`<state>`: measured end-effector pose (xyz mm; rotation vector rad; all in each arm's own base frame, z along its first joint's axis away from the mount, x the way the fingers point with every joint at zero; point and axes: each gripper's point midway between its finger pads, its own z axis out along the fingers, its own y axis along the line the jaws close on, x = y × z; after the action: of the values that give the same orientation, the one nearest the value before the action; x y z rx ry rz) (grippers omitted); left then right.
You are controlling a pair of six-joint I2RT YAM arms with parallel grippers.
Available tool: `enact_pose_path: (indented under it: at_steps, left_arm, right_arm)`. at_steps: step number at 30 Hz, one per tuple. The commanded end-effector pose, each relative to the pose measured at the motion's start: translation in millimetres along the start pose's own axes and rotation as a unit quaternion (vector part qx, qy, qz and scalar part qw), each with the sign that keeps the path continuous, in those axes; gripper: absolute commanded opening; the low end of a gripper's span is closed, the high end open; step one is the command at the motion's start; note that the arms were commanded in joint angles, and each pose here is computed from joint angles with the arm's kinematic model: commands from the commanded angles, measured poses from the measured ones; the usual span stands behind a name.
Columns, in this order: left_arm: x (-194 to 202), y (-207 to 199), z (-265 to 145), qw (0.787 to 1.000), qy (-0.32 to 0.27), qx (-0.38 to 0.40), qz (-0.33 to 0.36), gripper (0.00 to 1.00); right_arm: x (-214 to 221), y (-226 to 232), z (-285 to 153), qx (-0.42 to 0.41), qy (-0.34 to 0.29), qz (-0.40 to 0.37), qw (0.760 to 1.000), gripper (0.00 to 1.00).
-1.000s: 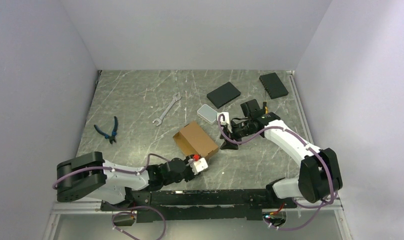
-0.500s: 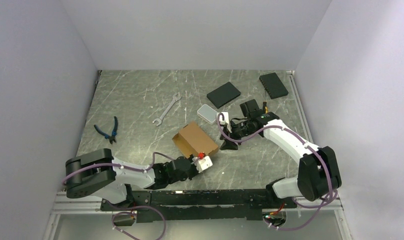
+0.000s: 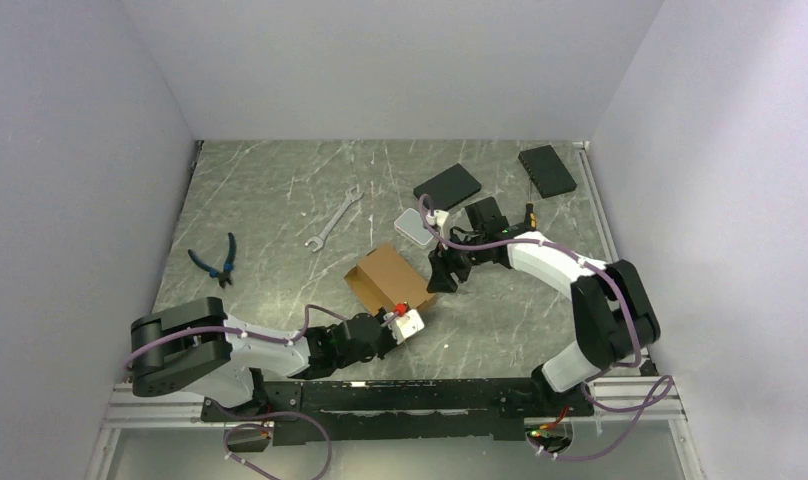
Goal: Fold the paper box
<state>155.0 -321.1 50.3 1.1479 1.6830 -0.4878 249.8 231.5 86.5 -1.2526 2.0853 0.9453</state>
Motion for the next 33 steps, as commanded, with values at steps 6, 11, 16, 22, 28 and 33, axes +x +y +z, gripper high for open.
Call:
enact_pose_path:
  at_steps: [6,11,16,22,28,33]
  left_arm:
    - [-13.3,5.0,-1.1,0.999,-0.035,-0.021,-0.027,0.00]
    - [-12.2,8.0,-6.3,0.998,-0.042,-0.028,-0.040,0.00]
    - [-5.6,11.4,-13.7,0.996,-0.045,-0.040,-0.070,0.00]
    - [-5.2,12.8,-16.0,0.994,-0.049,-0.045,-0.087,0.00]
    - [-5.5,15.6,-12.7,0.993,-0.046,-0.057,-0.096,0.00]
    - [-10.0,18.7,-10.9,0.991,-0.045,-0.064,-0.107,0.00]
  right_arm:
    - [-2.2,-16.1,18.2,0.013,0.005,0.110,0.994,0.64]
    - [8.4,-22.7,25.5,0.019,0.027,0.137,0.990,0.55]
    - [15.6,-26.6,28.7,0.024,0.041,0.143,0.989,0.40]
    - [16.8,-26.8,29.5,0.023,0.043,0.144,0.988,0.37]
    - [19.3,-26.7,30.4,0.021,0.047,0.146,0.988,0.35]
    - [20.0,-24.7,31.4,0.017,0.050,0.142,0.988,0.34]
